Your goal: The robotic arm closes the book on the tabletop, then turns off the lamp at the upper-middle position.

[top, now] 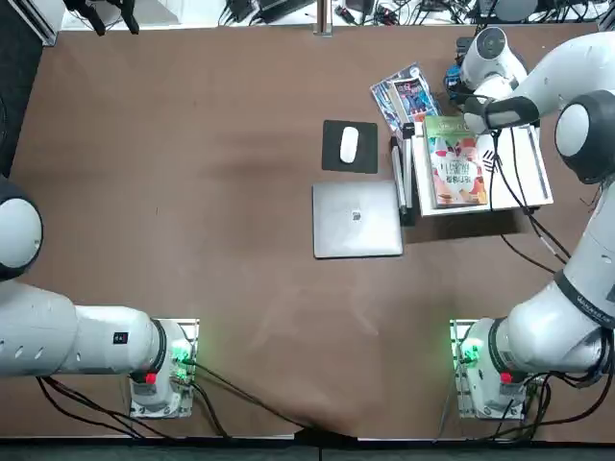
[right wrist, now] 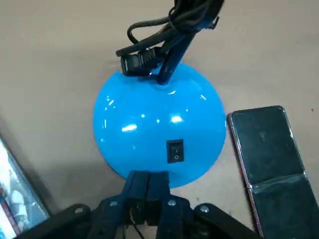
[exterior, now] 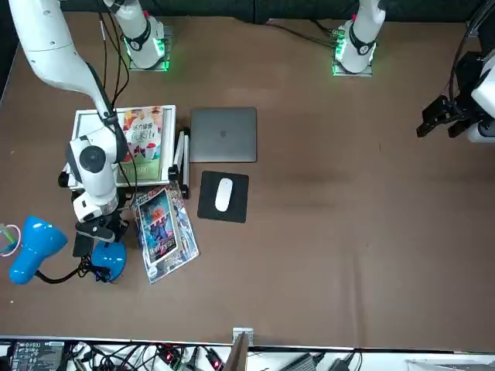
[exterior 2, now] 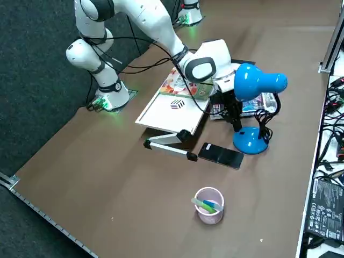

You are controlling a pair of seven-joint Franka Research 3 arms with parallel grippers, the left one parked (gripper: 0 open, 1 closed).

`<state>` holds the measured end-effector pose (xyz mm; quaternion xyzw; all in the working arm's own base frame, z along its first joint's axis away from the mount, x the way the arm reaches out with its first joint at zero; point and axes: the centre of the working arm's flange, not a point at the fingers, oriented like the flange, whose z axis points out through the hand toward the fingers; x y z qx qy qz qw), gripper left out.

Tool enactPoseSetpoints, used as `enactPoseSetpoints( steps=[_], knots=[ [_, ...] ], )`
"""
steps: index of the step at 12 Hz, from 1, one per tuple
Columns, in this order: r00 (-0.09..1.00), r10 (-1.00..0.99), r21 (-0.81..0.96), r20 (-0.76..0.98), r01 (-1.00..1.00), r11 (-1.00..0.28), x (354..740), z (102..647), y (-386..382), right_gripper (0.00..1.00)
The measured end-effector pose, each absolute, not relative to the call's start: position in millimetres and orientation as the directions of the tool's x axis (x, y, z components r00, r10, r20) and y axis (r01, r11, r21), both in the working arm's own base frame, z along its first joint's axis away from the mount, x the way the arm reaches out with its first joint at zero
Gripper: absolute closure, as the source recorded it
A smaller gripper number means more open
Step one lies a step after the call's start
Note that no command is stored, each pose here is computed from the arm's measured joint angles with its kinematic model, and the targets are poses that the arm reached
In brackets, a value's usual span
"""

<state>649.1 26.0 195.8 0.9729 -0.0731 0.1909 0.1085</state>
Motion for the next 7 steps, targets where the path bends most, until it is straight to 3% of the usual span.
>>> enactPoseSetpoints(
  steps=[7],
  knots=[
    [0.914, -0.098, 0.194, 0.394, -0.186, -0.963, 650.5, 212.6, 31.7, 0.99]
  ],
)
